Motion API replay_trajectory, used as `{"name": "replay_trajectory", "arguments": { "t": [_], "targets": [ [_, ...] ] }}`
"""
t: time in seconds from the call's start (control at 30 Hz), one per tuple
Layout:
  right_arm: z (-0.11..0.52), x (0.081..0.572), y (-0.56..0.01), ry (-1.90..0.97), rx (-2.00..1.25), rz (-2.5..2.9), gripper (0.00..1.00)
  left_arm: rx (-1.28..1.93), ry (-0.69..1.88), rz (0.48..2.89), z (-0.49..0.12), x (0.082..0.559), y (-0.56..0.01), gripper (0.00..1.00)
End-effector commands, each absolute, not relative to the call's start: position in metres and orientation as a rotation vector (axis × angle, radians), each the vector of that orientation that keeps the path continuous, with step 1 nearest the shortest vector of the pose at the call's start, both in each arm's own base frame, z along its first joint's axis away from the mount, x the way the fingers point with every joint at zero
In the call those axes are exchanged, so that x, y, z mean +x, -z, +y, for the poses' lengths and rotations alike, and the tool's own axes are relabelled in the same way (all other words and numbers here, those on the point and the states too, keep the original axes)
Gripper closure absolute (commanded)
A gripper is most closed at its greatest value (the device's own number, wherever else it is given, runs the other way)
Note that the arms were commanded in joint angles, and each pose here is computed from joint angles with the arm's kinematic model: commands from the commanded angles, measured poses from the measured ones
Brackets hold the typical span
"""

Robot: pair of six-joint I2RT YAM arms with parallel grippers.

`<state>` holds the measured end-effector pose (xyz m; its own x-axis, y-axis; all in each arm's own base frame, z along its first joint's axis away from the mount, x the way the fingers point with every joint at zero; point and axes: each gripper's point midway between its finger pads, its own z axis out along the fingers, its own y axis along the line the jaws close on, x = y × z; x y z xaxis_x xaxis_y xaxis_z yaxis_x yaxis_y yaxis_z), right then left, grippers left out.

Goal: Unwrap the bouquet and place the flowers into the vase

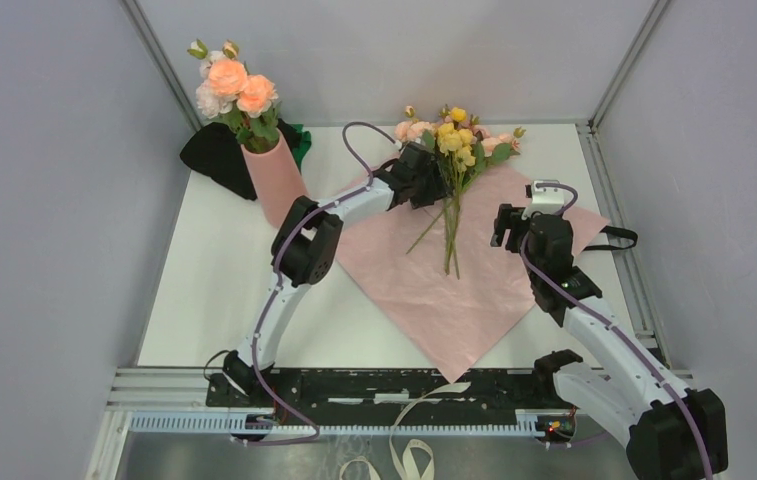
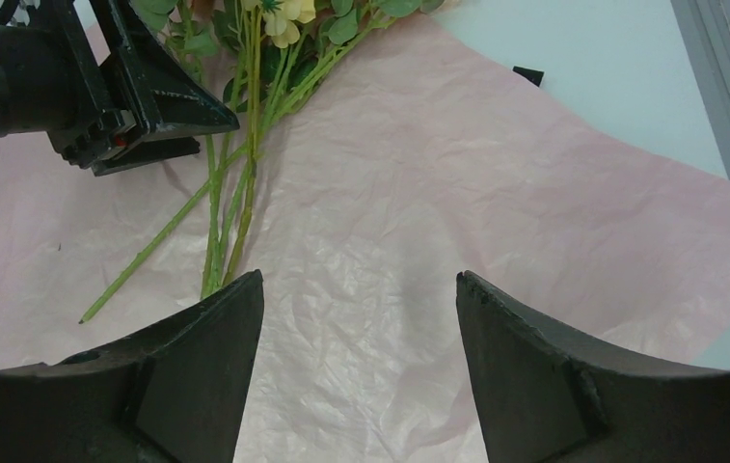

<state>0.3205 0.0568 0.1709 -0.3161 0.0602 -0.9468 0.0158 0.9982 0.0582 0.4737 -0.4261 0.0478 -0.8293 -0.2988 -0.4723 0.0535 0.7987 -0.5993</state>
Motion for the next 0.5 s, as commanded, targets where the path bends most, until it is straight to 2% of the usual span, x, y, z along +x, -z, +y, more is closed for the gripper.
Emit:
{"name": "replay_trajectory", "arguments": {
  "t": [0.0, 0.13, 0.2, 0.27, 0.47],
  "targets": [
    [0.054, 0.319, -0.172, -0.034, 0.045, 1.886, 0.22, -0.210, 0.897, 2.334, -0.441, 0.491, -0.070, 0.42],
    [0.056, 0.320, -0.169, -0.041, 0.038, 1.894, 0.22, -0.209, 0.892, 2.333, -0.440, 0.492, -0.072, 0.63],
    [0.058, 0.320, -0.167, -0.051, 0.036, 1.896, 0.21, -0.196, 0.877, 2.333, -0.439, 0.493, -0.072, 0.84],
    [0.058, 0.321, -0.166, -0.055, 0.035, 1.900, 0.22, -0.186, 0.864, 2.332, -0.437, 0.493, -0.073, 0.97],
    [0.061, 0.321, -0.162, -0.069, 0.029, 1.908, 0.22, -0.140, 0.863, 2.276, -0.433, 0.492, -0.100, 0.98]
  ]
}}
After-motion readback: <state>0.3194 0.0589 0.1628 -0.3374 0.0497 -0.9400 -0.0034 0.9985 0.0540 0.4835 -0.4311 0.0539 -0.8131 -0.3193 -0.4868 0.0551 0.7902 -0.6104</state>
